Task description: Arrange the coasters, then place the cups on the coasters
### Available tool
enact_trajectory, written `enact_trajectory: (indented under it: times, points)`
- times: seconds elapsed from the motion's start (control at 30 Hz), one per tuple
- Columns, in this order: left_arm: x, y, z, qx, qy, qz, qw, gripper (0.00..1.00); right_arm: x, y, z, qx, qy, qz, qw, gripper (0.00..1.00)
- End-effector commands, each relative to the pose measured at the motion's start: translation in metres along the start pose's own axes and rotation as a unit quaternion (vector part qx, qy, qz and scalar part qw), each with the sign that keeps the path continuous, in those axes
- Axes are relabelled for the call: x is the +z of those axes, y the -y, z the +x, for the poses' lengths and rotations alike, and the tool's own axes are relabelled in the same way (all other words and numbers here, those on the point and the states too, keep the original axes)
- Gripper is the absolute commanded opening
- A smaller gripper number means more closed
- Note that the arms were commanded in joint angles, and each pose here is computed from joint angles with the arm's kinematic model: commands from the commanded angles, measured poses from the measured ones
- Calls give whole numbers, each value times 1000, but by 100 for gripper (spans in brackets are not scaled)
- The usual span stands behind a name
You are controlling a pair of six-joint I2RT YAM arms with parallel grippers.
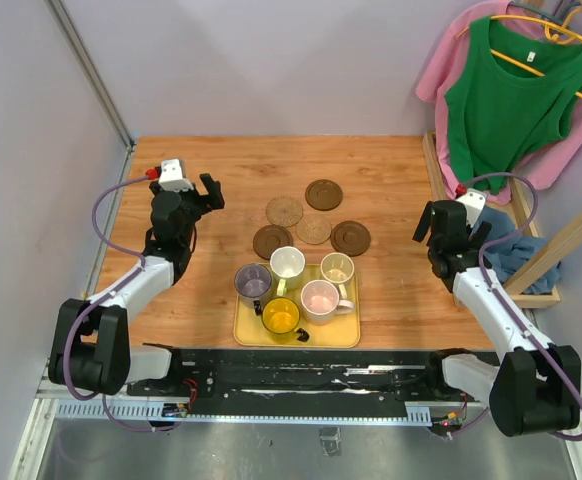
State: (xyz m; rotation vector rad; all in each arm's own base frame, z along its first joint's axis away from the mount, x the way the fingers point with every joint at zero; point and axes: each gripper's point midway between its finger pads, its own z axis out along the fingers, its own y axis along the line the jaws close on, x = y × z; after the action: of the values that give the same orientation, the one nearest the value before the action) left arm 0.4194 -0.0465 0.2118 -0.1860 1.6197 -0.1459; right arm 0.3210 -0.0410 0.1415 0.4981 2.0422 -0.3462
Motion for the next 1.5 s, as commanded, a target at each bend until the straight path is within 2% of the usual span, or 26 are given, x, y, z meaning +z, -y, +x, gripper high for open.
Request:
enact_trajectory:
  times: [0.0, 0.6, 0.83, 1.03, 1.13, 1.27, 1.47]
  points:
    - [5, 4, -13, -6, 14, 4, 1000, 100, 2, 7, -5, 15, 3, 24, 1000, 99]
    - [11, 10, -2, -4, -5, 22, 1000, 100, 2, 6, -6, 20, 1, 23, 1000, 99]
    - [21, 49, 16, -8, -46, 125, 991, 100, 5, -14, -6, 11, -13, -22, 1000, 99]
    - [28, 92, 47, -47, -95, 234, 967, 100, 2, -50, -7, -10, -4, -110, 994, 99]
    - [29, 113, 65, -30, -109, 248, 962, 100, 0, -71, -15, -15, 6, -155, 988, 99]
    - [33, 143, 88, 22, -131, 254, 958, 100, 6, -97, -18, -41, -10, -190, 981, 99]
    - [35, 158, 95, 3, -141, 283, 949, 100, 11, -134, -11, -97, -34, -223, 969, 99]
